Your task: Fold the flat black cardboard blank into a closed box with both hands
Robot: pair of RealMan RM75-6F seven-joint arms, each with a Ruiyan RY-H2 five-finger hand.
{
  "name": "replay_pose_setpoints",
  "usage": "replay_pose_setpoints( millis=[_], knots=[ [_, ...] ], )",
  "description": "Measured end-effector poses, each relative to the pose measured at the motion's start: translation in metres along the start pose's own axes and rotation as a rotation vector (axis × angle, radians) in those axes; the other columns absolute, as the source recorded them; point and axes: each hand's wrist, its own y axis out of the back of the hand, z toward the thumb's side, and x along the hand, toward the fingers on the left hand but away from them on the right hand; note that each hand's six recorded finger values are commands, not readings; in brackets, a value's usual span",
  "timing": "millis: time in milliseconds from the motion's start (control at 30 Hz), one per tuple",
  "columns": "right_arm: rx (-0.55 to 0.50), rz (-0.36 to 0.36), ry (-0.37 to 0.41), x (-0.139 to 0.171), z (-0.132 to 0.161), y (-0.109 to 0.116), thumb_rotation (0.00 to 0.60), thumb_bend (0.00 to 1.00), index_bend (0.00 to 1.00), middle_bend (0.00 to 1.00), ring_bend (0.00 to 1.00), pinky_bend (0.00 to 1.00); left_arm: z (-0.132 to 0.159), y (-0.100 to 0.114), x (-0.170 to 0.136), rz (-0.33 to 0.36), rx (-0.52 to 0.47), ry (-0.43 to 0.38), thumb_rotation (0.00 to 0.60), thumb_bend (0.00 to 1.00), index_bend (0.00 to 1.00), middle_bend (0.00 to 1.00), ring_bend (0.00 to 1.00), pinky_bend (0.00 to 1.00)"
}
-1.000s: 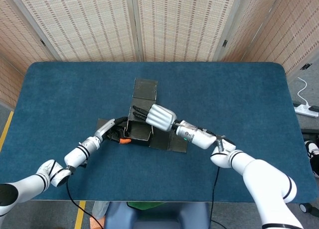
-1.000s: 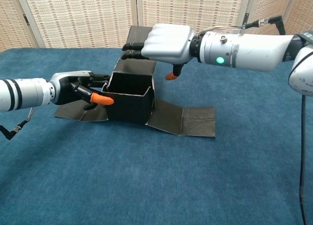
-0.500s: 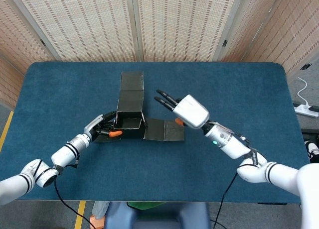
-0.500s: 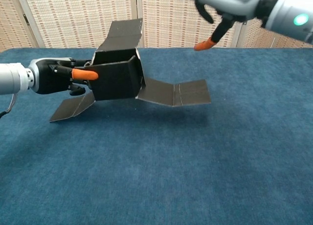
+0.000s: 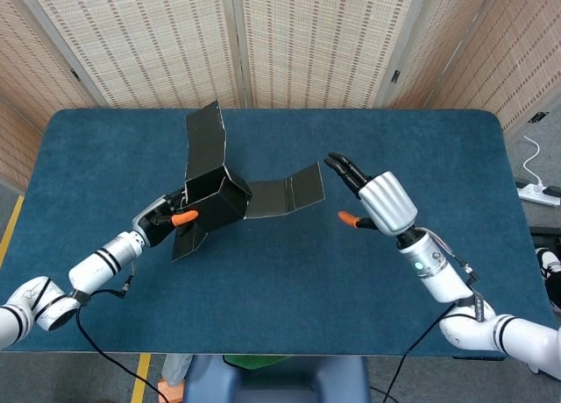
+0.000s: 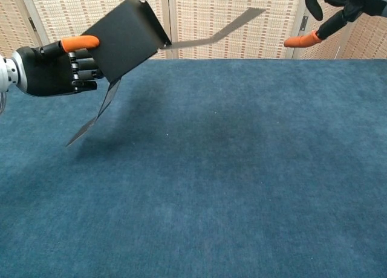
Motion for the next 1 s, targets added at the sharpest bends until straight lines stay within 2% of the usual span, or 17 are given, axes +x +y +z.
replay_pose_setpoints(
  millis=[167,367,667,833,1000],
  knots=[
    [-0.157,-0.067,-0.004,-0.007,0.011,-0.006,0.6,0.12,0.0,0.09,0.69,1.0,0.01,-0.008,-0.007,-0.017,-0.144,0.0,0.6,0.24,0.33,0.32,0.58,0.84],
    [-0.243,-0.179,0.004,-0.032,0.034,-0.008,0.6,0.11,0.0,0.06,0.7,1.0,0.014,-0.019,-0.013,-0.059,-0.206,0.009,0.6,0.24,0.33,0.32,0.58,0.84],
    [-0.277,-0.292,0.021,-0.072,0.069,-0.014,0.6,0.09,0.0,0.08,0.7,1.0,0.012,-0.029,-0.018,-0.126,-0.269,0.03,0.6,0.24,0.33,0.32,0.58,0.84],
    [-0.281,-0.364,0.014,-0.08,0.077,-0.012,0.6,0.09,0.0,0.07,0.7,1.0,0.013,-0.029,-0.019,-0.144,-0.316,0.028,0.6,0.24,0.33,0.32,0.58,0.84],
    [-0.27,-0.377,0.009,-0.076,0.075,-0.014,0.6,0.06,0.0,0.01,0.69,1.0,0.018,-0.023,-0.019,-0.149,-0.377,0.023,0.6,0.24,0.33,0.32,0.58,0.84]
  ],
)
